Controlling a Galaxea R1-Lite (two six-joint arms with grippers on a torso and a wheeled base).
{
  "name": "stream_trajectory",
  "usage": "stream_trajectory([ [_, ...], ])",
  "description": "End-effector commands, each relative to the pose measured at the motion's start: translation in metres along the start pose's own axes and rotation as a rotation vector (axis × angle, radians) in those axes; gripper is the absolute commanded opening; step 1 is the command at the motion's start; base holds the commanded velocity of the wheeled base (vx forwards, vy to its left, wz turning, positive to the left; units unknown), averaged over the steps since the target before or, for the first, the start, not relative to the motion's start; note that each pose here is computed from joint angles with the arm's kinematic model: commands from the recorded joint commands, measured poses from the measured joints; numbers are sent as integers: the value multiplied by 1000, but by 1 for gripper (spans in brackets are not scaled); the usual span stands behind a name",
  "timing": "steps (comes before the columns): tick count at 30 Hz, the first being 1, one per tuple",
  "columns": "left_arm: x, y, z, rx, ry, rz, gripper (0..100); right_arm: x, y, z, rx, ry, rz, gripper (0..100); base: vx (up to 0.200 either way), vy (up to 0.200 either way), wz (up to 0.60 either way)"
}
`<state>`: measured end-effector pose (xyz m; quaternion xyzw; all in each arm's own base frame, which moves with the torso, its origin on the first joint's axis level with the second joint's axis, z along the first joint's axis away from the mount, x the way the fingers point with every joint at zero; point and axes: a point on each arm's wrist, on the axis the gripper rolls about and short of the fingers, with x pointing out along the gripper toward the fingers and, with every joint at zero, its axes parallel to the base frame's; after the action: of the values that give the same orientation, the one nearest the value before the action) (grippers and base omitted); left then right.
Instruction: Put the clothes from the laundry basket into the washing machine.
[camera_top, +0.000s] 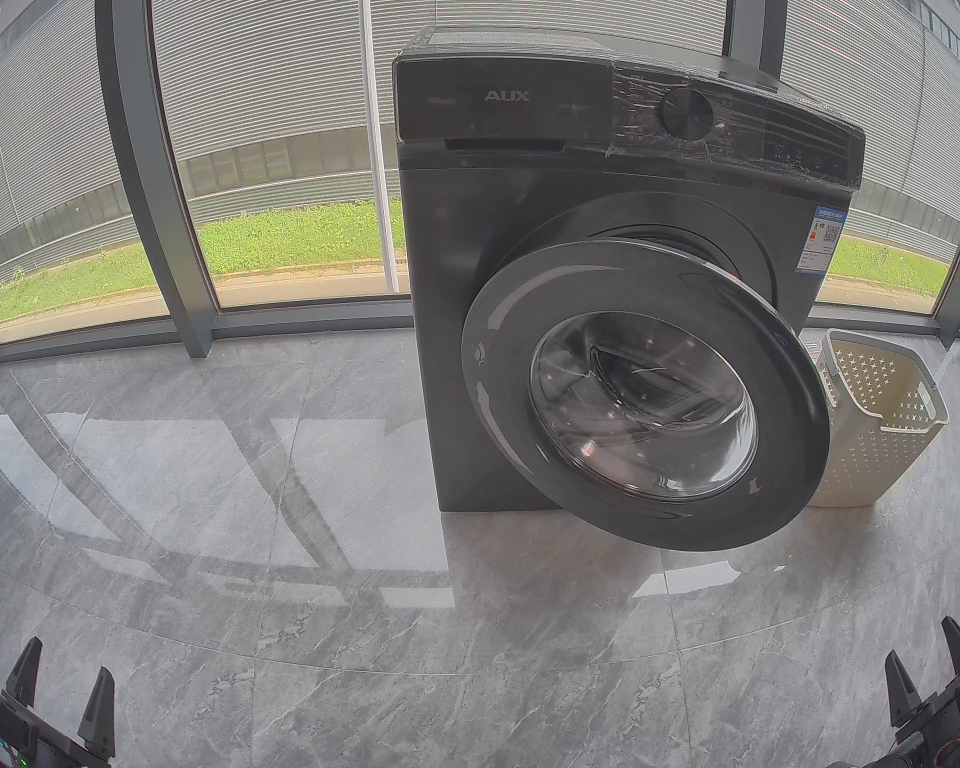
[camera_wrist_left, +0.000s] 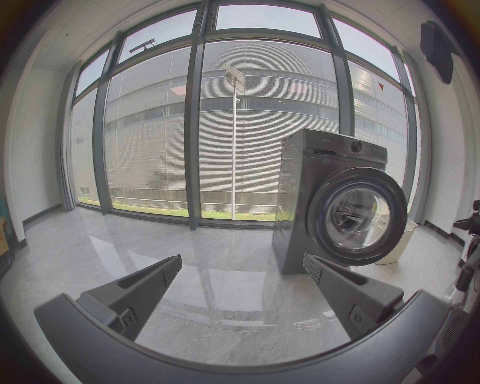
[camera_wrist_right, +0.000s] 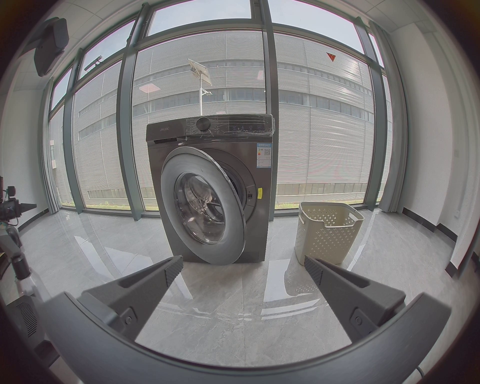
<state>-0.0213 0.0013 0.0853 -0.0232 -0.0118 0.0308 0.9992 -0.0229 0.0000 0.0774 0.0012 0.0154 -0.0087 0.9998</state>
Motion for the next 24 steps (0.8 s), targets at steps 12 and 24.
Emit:
stream_trajectory([
  [12,-2,0,-10,16,22,-37,100,-15,3,62,14,-187,129,100,0,0,0],
  [24,-2,0,-10,37,22,-37,100,28,11,73,169,170,468,100,0,-150,0],
])
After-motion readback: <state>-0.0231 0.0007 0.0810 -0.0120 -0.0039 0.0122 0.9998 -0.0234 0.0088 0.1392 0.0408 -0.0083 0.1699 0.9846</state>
